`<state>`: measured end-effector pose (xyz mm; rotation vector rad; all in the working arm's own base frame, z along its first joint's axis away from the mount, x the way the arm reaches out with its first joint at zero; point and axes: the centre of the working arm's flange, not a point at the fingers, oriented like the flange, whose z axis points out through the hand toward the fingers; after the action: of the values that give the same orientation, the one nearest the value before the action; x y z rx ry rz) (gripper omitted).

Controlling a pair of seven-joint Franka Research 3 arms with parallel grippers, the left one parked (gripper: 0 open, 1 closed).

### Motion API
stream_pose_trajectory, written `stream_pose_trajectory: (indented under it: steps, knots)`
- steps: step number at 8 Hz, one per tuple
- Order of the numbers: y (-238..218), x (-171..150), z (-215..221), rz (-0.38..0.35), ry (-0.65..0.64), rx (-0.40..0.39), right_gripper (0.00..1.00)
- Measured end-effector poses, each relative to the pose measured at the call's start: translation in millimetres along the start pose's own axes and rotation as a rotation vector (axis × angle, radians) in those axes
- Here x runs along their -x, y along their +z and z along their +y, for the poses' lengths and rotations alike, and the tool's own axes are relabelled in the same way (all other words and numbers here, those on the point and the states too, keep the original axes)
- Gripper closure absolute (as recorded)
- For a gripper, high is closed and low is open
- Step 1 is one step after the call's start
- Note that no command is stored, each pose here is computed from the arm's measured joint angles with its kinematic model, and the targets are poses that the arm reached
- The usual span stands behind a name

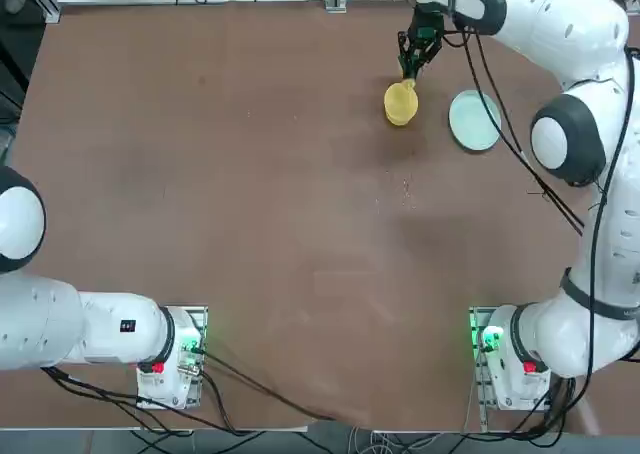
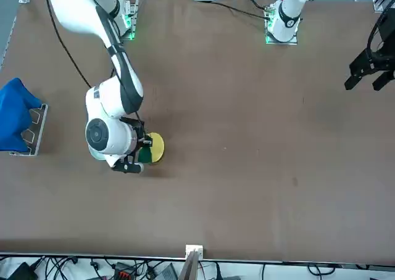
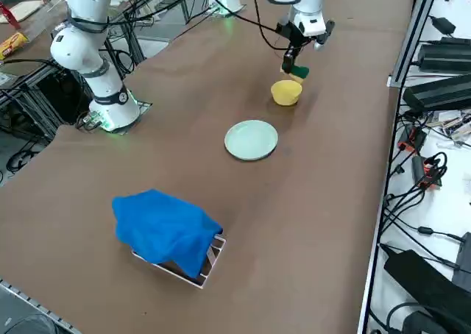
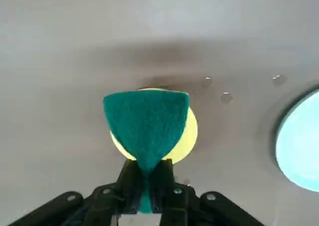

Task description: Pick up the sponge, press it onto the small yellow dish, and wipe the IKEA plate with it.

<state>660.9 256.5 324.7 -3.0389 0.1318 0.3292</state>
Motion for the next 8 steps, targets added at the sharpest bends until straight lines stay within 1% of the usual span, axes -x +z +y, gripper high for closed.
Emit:
stream_pose_trajectory:
  steps: [1, 2, 4, 5, 6, 7, 8]
  knots:
    - [1, -4, 18, -0.002, 0.003, 0.015, 0.88]
    - [3, -10, 47, -0.013, 0.008, 0.028, 0.88]
    - [10, -21, 126, -0.034, 0.022, 0.033, 0.88]
    - [15, -21, 162, -0.017, 0.024, 0.02, 0.88]
    - [25, -13, 188, 0.014, 0.018, 0.01, 0.88]
    - [42, 2, 200, 0.052, 0.014, 0.008, 0.88]
    - [64, 21, 203, 0.083, 0.012, 0.008, 0.88]
